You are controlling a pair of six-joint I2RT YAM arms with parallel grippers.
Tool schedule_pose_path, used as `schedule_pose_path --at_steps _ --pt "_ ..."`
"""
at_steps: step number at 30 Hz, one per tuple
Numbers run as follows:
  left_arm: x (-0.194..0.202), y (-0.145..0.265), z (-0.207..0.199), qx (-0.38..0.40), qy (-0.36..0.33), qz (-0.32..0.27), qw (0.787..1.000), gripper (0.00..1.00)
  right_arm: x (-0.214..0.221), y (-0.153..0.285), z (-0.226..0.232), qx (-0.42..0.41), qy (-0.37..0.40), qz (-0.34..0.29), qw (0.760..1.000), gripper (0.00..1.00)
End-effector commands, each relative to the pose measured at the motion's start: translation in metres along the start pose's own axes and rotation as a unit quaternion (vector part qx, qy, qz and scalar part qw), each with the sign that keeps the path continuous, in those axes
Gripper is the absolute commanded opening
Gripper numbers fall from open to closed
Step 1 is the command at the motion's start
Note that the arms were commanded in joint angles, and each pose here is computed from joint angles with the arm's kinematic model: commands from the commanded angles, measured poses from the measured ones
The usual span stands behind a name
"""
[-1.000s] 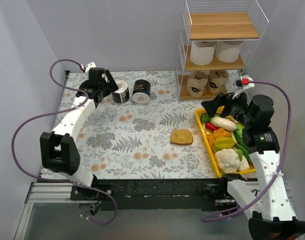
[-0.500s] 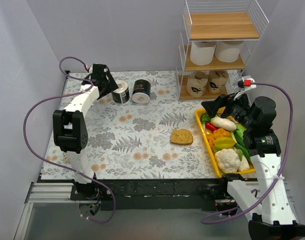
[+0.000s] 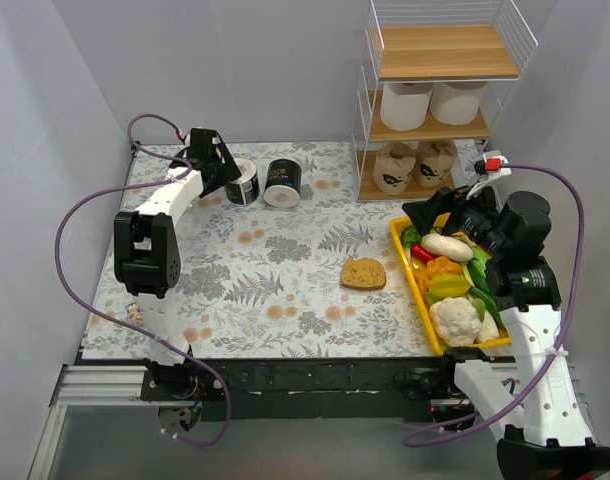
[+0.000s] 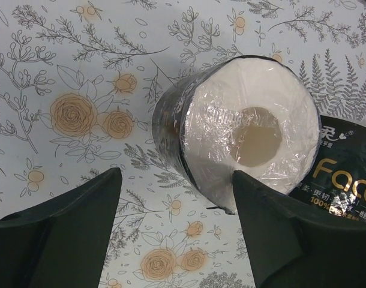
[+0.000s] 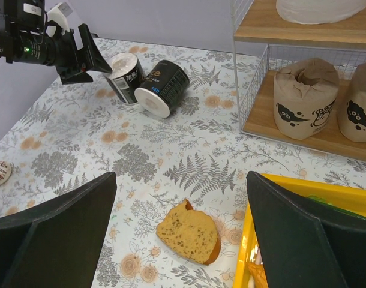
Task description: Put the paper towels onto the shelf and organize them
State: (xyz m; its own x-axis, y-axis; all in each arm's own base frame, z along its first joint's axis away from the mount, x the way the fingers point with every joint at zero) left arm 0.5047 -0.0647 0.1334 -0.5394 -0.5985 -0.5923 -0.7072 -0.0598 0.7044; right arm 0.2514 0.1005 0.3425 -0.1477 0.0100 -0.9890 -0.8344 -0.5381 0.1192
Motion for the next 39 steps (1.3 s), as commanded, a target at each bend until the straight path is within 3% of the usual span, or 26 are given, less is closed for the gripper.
schedule_pose_path --at_steps 1,13,31,34,38,39 --pt "-0.018 0.001 -0.011 0.015 -0.010 -0.022 1.000 0.74 -0.009 -0.001 0.000 -0.003 0.010 -0.015 1.000 0.96" --pt "-0.044 0.021 -0.031 0.039 0.001 -0.051 0.998 0.74 -0.004 -0.004 -0.004 0.003 0.010 -0.009 1.000 0.95" --pt "-0.017 -0.023 -0.023 0.028 -0.008 -0.007 1.000 0.66 -0.006 -0.003 -0.003 0.003 0.015 -0.008 1.000 0.95" --pt "-0.013 -0.027 -0.022 0.028 -0.018 -0.003 0.999 0.63 -0.005 -0.003 -0.004 0.005 0.013 -0.006 1.000 0.95" --pt "-0.010 -0.030 -0.021 0.031 -0.027 0.003 0.999 0.52 -0.005 -0.003 -0.005 0.006 0.015 -0.006 1.000 0.96" --pt "-0.008 -0.029 -0.021 0.034 -0.028 0.007 0.999 0.45 -0.004 -0.003 -0.005 0.007 0.014 -0.005 1.000 0.96"
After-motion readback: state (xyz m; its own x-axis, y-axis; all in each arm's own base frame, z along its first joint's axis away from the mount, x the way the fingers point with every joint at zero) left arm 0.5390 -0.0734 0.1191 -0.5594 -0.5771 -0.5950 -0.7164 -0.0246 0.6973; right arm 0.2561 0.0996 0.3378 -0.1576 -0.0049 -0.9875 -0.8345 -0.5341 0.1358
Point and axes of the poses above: each gripper's point midway between its finger pads, its own y axis back along the fingers, its own z axis along the line the jaws close on, x = y × z, the point moved 2 cm from there along y, back along the fingers, and after that the axes turned 10 degrees about y, right-handed, at the moved point
